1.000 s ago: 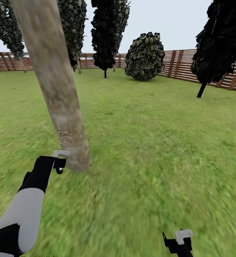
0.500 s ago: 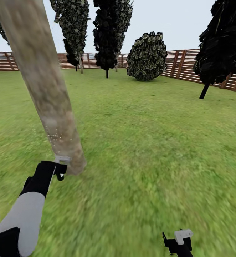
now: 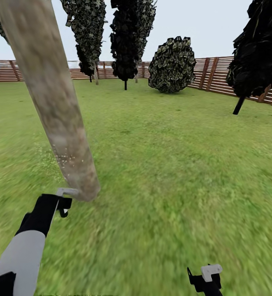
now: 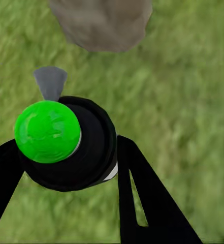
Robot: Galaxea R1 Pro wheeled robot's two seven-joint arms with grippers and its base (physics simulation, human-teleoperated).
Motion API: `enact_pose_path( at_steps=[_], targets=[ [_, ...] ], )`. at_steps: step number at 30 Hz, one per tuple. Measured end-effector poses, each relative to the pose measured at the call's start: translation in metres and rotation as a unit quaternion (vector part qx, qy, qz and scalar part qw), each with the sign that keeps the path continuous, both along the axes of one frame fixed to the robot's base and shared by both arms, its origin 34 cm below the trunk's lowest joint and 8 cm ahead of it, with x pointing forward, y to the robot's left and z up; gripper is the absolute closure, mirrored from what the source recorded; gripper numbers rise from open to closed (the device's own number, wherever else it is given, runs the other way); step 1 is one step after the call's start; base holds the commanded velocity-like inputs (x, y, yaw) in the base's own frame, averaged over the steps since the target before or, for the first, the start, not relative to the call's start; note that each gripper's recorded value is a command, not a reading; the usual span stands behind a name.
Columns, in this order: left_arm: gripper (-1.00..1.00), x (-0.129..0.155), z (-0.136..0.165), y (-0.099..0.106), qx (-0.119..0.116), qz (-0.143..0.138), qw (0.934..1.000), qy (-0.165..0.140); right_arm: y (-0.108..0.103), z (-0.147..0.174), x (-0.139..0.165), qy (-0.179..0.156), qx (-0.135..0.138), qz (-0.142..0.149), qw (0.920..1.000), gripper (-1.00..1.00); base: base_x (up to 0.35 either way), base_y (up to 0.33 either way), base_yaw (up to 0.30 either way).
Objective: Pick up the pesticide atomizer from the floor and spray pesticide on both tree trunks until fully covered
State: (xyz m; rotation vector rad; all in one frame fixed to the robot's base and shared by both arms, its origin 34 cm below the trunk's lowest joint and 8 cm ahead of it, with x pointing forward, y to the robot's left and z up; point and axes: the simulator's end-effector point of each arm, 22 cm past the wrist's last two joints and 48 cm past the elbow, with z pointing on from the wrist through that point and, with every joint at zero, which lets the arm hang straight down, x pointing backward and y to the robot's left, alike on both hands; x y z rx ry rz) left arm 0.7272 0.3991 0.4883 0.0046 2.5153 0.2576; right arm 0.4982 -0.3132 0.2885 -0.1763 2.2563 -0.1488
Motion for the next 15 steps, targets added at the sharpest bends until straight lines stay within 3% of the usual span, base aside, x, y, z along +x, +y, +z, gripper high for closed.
enact_pose_path(
  at_steps=[2,4,7,9,11,13,14,15],
  targets=[
    [1.00,0.002,-0.003,-0.018,-0.008,-0.008,0.9999,0.000,0.000,0.000,0.000,0.000,0.000,0.000,1.0000,-1.00,0.000,0.000,0.272],
    [1.00,0.003,-0.002,-0.019,-0.008,-0.007,0.9999,-0.001,0.000,0.000,0.000,0.000,0.000,0.000,1.0000,-1.00,0.000,0.000,0.276],
    [1.00,0.001,0.000,-0.005,0.000,-0.002,1.0000,-0.001,0.000,0.000,0.000,0.000,0.000,0.000,1.0000,-1.00,0.000,0.000,0.260],
    [1.00,-0.004,0.003,0.023,0.013,0.013,0.9998,-0.001,0.000,0.000,0.000,0.000,0.000,0.001,1.0000,-1.00,0.138,0.000,0.058],
    [1.00,-0.006,0.003,0.030,0.011,0.019,0.9998,-0.001,0.000,0.000,0.000,0.000,0.000,0.000,1.0000,-1.00,0.286,0.000,0.014],
    [1.00,-0.006,0.002,0.026,0.007,0.019,0.9998,-0.002,0.000,0.000,0.000,0.000,0.000,0.000,1.0000,-1.00,0.319,0.000,0.002],
    [1.00,-0.003,-0.002,0.007,-0.008,0.013,0.9999,-0.002,0.000,0.000,0.000,-0.001,0.000,0.000,1.0000,-1.00,0.258,0.000,0.000],
    [1.00,-0.003,-0.002,0.003,-0.007,0.010,0.9999,-0.001,0.000,0.000,0.000,0.000,0.000,0.000,1.0000,-1.00,0.189,0.000,0.000]
  ],
)
